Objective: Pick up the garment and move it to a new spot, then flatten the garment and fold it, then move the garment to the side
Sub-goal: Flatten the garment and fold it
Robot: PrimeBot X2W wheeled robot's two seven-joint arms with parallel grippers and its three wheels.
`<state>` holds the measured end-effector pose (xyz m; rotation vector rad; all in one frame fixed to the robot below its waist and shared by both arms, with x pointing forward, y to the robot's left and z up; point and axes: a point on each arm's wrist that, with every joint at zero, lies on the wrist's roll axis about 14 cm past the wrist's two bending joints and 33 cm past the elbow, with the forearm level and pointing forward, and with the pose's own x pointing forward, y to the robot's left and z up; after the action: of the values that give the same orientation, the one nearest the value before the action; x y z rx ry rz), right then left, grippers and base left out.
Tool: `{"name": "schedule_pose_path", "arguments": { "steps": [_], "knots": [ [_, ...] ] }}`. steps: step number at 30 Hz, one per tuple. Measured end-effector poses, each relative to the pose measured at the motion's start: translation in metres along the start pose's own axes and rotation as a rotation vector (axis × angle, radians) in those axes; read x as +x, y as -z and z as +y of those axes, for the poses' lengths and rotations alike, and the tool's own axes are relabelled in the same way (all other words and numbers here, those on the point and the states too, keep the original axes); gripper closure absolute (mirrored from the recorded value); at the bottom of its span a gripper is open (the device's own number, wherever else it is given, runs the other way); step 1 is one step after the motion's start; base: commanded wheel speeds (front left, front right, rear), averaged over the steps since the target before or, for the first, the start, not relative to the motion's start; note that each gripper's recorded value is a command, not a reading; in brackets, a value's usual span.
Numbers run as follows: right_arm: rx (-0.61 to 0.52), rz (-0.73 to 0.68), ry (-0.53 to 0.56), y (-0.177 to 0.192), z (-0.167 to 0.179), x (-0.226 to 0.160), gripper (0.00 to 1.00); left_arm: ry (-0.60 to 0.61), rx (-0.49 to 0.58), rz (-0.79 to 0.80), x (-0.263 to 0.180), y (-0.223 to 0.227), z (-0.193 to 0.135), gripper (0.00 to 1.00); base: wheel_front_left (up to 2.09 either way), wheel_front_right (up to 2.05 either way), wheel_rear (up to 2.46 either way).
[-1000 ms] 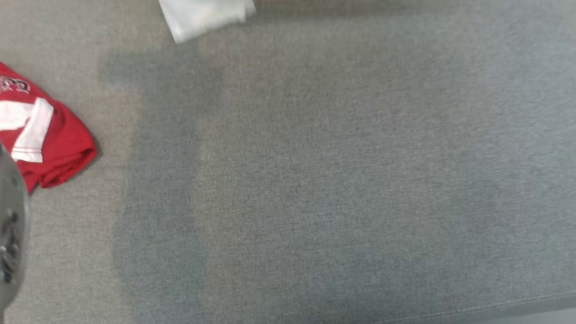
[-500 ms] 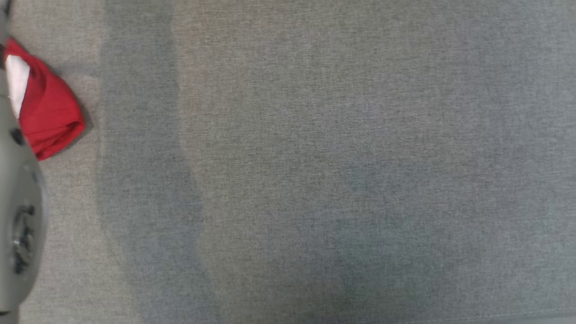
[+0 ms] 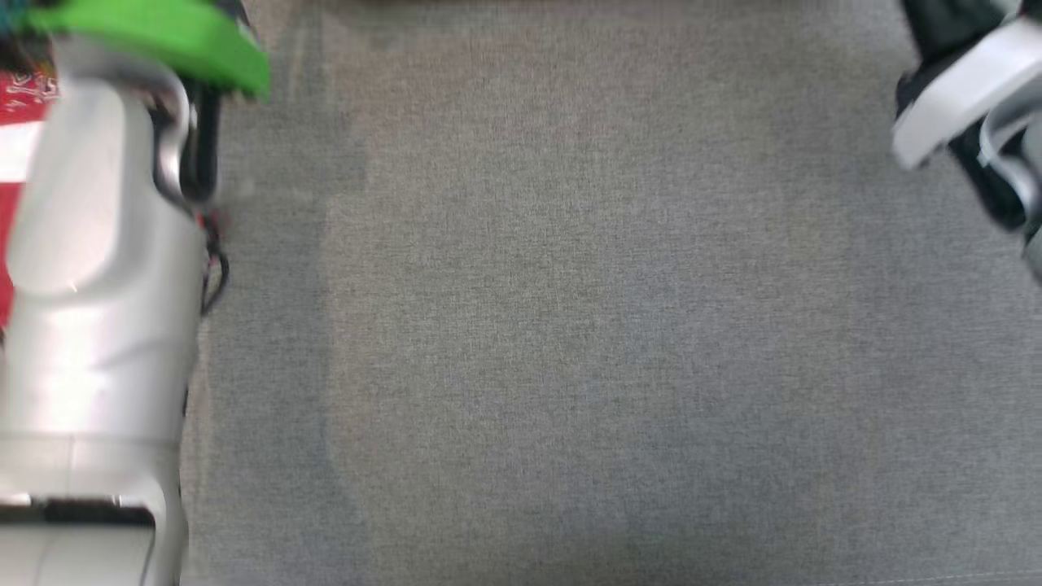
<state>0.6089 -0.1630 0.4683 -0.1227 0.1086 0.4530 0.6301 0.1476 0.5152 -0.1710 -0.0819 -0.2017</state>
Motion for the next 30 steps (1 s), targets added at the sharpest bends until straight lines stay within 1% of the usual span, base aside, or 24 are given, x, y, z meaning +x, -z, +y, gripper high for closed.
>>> {"name": "schedule_pose_path", "arguments": {
  "steps": [5,8,12,14,20,26,30],
  "knots": [
    [0.015,0.096,-0.053,0.023,0.025,-0.037,1.00,-0.016,0.019,0.112,-0.061,0.030,0.010,1.00,0.00,0.00,0.00],
    [0.002,0.153,-0.075,0.032,0.033,-0.061,1.00,0.000,0.044,0.184,-0.100,0.047,0.009,1.00,0.00,0.00,0.00],
    [-0.014,0.190,-0.077,0.031,0.033,-0.088,1.00,0.018,0.062,0.273,-0.149,0.061,0.010,1.00,0.00,0.00,0.00],
    [-0.028,0.206,-0.081,0.029,0.034,-0.101,1.00,0.065,0.088,0.336,-0.174,0.068,0.001,1.00,0.00,0.00,0.00],
    [-0.055,0.233,-0.086,0.020,0.033,-0.134,1.00,0.145,0.105,0.398,-0.219,0.058,-0.014,1.00,0.00,0.00,0.00],
    [-0.038,0.265,-0.107,0.014,0.040,-0.162,1.00,0.196,0.099,0.447,-0.257,0.043,-0.025,1.00,0.00,0.00,0.00],
    [-0.011,0.307,-0.129,0.020,0.050,-0.184,1.00,0.224,0.102,0.466,-0.278,0.033,-0.034,1.00,0.00,0.00,0.00]
  ]
}}
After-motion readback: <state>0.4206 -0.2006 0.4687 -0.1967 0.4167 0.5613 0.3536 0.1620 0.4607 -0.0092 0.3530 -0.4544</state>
